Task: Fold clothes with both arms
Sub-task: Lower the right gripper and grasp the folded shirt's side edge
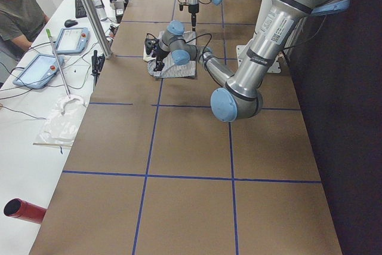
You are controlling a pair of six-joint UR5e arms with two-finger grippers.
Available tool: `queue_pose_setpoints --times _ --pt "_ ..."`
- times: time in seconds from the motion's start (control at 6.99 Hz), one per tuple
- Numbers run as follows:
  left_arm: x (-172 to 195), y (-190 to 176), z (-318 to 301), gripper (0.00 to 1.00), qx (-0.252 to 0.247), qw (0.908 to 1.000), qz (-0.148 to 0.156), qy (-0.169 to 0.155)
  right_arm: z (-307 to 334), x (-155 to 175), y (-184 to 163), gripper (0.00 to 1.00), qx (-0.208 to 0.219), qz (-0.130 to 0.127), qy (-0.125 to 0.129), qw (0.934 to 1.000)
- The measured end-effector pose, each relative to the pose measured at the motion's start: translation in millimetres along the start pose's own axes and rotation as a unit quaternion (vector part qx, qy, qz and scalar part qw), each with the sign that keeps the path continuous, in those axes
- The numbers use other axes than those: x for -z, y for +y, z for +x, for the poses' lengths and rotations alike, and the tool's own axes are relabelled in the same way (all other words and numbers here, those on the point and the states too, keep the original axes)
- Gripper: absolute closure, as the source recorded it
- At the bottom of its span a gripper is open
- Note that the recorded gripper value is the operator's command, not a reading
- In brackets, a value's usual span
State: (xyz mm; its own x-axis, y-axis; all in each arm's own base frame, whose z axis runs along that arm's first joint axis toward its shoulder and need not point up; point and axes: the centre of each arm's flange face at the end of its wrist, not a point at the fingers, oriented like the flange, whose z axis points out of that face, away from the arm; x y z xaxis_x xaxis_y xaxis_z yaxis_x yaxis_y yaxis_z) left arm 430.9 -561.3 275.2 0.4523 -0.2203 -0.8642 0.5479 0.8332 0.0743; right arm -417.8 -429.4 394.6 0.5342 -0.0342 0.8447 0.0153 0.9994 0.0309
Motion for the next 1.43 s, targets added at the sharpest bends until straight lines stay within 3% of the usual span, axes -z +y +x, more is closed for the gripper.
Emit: queue_pose_setpoints --times 0.43,0.57,0.86,1.0,1.43 --pt "6 0 3 0.01 -0.001 1.0 0.001 0.006 1 -11 3 0.04 -0.008 -0.01 0.017 0.9998" --pt "6 0 3 0.01 -0.001 1.0 0.001 0.006 -1 -15 4 0.1 -0.008 -0.012 0.019 0.9997" --pt "7 0 3 0.01 -0.001 1.0 0.001 0.006 -5 -21 3 0.84 -0.007 -0.016 0.021 0.9996" --pt "7 0 3 0.01 -0.001 1.0 0.001 0.007 -6 -22 3 1.0 -0.007 -0.016 0.021 0.9996" --pt "7 0 3 0.01 -0.001 1.0 0.001 0.006 -5 -21 2 1.0 -0.006 -0.014 0.021 0.9997"
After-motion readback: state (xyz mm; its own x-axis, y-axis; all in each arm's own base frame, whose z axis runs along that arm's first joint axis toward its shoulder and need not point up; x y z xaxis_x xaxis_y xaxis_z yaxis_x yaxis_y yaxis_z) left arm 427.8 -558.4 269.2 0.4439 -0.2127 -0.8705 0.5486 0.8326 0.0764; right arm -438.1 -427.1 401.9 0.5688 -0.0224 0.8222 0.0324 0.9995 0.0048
